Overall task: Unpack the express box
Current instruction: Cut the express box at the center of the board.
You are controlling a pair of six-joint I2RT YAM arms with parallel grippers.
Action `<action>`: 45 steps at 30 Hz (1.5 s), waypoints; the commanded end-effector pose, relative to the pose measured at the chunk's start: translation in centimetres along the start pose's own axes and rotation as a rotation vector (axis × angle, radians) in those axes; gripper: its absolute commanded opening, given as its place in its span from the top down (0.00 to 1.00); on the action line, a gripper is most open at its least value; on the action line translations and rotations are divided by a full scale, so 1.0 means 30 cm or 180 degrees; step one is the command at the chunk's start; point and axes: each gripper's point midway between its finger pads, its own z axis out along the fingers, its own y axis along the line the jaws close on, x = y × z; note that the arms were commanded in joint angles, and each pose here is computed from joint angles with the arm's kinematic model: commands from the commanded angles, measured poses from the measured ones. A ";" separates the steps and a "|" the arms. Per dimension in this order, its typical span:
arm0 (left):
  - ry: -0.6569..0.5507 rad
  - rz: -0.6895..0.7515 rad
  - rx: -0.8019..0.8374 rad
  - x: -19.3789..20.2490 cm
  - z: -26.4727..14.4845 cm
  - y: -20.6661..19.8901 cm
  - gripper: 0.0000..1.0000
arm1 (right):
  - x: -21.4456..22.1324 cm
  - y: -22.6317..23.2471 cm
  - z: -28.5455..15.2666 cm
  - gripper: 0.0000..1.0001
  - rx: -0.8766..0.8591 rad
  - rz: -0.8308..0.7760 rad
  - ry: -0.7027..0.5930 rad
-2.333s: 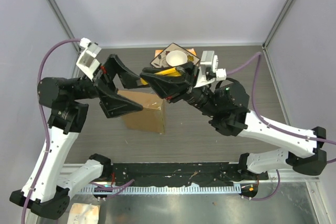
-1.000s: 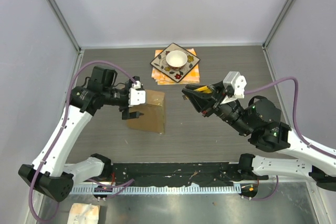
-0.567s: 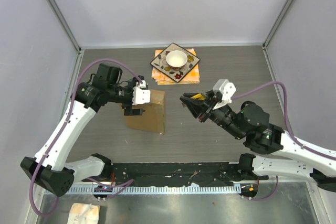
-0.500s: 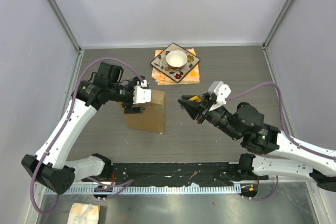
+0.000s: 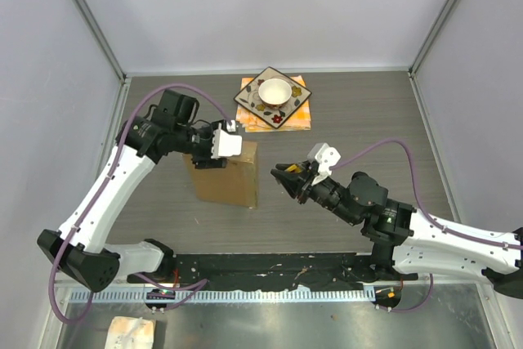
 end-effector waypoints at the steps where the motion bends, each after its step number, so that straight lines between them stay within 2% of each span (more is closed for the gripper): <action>1: 0.0469 -0.0893 0.0783 0.125 0.075 -0.196 0.47 | -0.079 -0.002 0.012 0.99 0.0031 0.0114 -0.0350; 2: 0.0516 -0.1047 0.0790 0.134 0.089 -0.197 0.50 | -0.069 -0.004 0.013 0.99 0.0041 0.0111 -0.0340; 3: 0.0561 -0.1183 0.0835 0.146 0.110 -0.195 0.60 | -0.074 -0.004 0.013 0.99 0.0042 0.0108 -0.0372; 6: 0.0630 -0.1587 0.1086 0.141 0.131 -0.222 0.80 | -0.067 -0.016 0.013 0.99 0.0101 0.0096 -0.0404; 9: 0.0617 -0.1747 0.1194 0.120 0.112 -0.252 0.86 | -0.056 -0.032 0.009 0.99 0.0177 0.0081 -0.0457; 13: 0.0444 -0.1833 0.1120 0.070 0.073 -0.280 0.87 | -0.057 -0.046 0.004 0.99 0.0228 0.0019 -0.0595; 17: 0.0414 -0.2066 0.1077 0.052 0.044 -0.325 0.89 | -0.057 -0.052 0.002 0.99 0.0247 -0.0110 -0.0842; 19: 0.0450 -0.2194 0.1062 0.063 0.040 -0.356 0.91 | -0.038 -0.060 0.019 0.99 0.0308 -0.0207 -0.0829; 23: 0.0462 -0.2257 0.0899 0.070 0.014 -0.383 1.00 | -0.033 -0.060 0.040 0.99 0.0345 -0.0261 -0.0931; 34: 0.0228 -0.2354 0.0749 -0.016 -0.036 -0.355 1.00 | 0.025 -0.032 0.031 0.99 0.0215 0.0027 -0.0838; 38: 0.0273 -0.2416 0.0796 -0.007 -0.033 -0.372 1.00 | -0.001 -0.010 0.013 0.99 0.0174 0.0206 -0.0932; 44: 0.0485 -0.2477 0.0716 0.049 -0.035 -0.405 1.00 | 0.033 0.125 0.024 0.99 0.0137 0.0007 -0.0768; 45: 0.0512 -0.2477 0.0709 0.056 -0.036 -0.411 1.00 | 0.048 0.105 0.021 0.99 0.0340 -0.0108 -0.0704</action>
